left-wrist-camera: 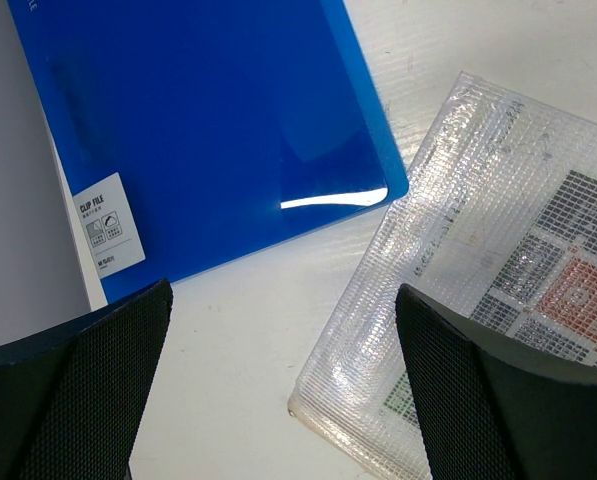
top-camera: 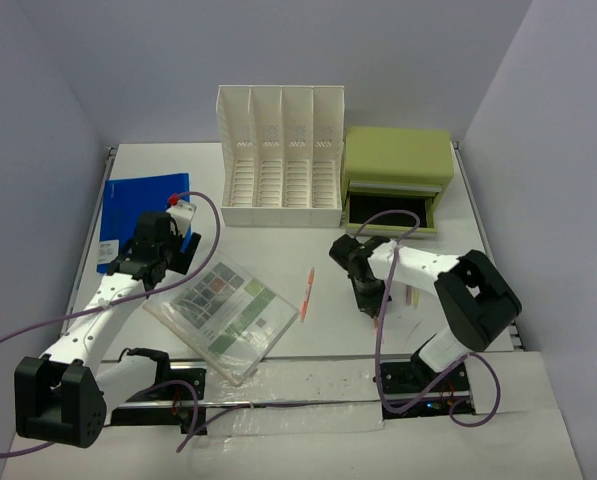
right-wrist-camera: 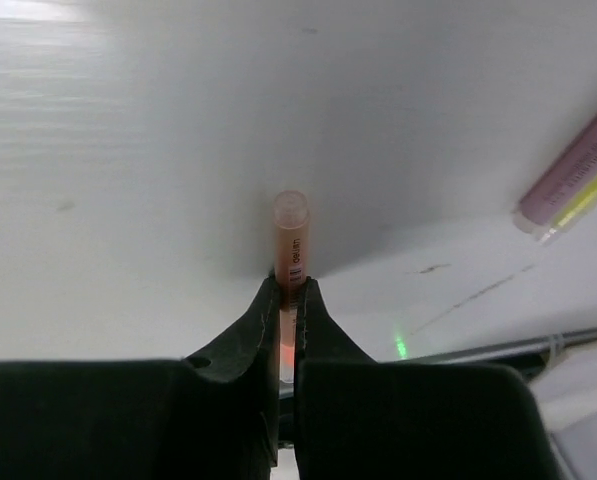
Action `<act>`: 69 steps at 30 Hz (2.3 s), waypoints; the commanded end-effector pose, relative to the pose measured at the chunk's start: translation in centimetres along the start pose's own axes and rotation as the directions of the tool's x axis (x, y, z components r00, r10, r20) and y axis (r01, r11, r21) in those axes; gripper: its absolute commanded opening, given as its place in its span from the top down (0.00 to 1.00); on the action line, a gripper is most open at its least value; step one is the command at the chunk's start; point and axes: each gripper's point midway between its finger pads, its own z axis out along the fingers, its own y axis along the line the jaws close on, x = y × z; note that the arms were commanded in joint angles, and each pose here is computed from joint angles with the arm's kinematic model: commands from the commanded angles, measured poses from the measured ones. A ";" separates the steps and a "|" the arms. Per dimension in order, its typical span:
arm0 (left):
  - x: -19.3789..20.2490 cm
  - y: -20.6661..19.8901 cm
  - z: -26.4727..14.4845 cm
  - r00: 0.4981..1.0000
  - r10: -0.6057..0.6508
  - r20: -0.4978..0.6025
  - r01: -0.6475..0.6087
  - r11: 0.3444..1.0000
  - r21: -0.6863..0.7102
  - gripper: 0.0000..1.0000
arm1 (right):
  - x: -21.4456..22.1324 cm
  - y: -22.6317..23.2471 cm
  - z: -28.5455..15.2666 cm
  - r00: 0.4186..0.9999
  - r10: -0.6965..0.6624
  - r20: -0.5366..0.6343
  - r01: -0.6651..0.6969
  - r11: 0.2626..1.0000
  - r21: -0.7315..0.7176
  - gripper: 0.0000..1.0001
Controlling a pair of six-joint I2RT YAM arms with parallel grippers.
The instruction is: Organize the desk
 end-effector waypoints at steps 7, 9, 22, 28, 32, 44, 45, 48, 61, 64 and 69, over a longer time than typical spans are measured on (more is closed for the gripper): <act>-1.3 0.3 -0.6 0.999 -0.006 0.040 0.007 1.000 -0.004 0.01 | -14.3 2.6 -22.1 0.588 0.565 0.578 0.037 0.695 -0.718 1.00; -1.3 0.3 -0.6 0.999 -0.005 0.040 0.005 1.000 -0.002 0.01 | -16.7 -0.6 -24.3 0.453 0.755 0.474 0.006 0.529 -0.849 1.00; -8.2 -7.9 -5.2 0.956 0.267 0.125 -0.289 0.929 0.232 0.01 | -24.5 -12.7 -16.7 0.021 0.982 0.186 -0.362 0.181 -0.915 1.00; -10.0 -19.6 -8.4 0.874 0.441 0.206 -0.484 0.746 0.457 0.01 | -25.2 -15.9 -12.4 -0.084 0.982 0.167 -0.451 0.112 -0.886 1.00; -10.1 -25.3 -8.2 0.854 0.474 0.214 -0.508 0.671 0.540 0.01 | -26.5 -16.9 -9.9 -0.079 0.987 0.141 -0.490 0.085 -0.868 0.97; -7.0 -34.8 -4.3 0.848 0.521 0.098 -0.437 0.583 0.684 0.01 | -27.5 -15.7 -7.8 0.079 0.983 0.167 -0.491 0.184 -0.852 0.48; -7.0 -35.2 -4.5 0.851 0.516 0.098 -0.427 0.572 0.700 0.01 | -27.3 -15.9 -8.0 0.082 0.978 0.189 -0.493 0.205 -0.846 0.46; -6.6 -36.3 -5.3 0.857 0.508 0.083 -0.389 0.533 0.751 0.01 | -26.5 -16.8 -9.1 0.074 0.963 0.258 -0.491 0.261 -0.831 0.46; -3.4 -37.1 -3.8 0.818 0.574 -0.048 -0.331 0.538 0.775 0.08 | -22.7 -18.3 -13.3 0.019 0.910 0.415 -0.444 0.380 -0.811 0.46; -2.5 -37.0 -3.2 0.804 0.591 -0.072 -0.333 0.546 0.769 0.22 | -22.2 -18.1 -13.9 0.009 0.908 0.419 -0.423 0.383 -0.821 0.47; -2.0 -37.8 -3.3 0.801 0.593 -0.086 -0.302 0.523 0.797 0.68 | -21.2 -18.1 -14.8 -0.003 0.898 0.440 -0.410 0.400 -0.820 0.48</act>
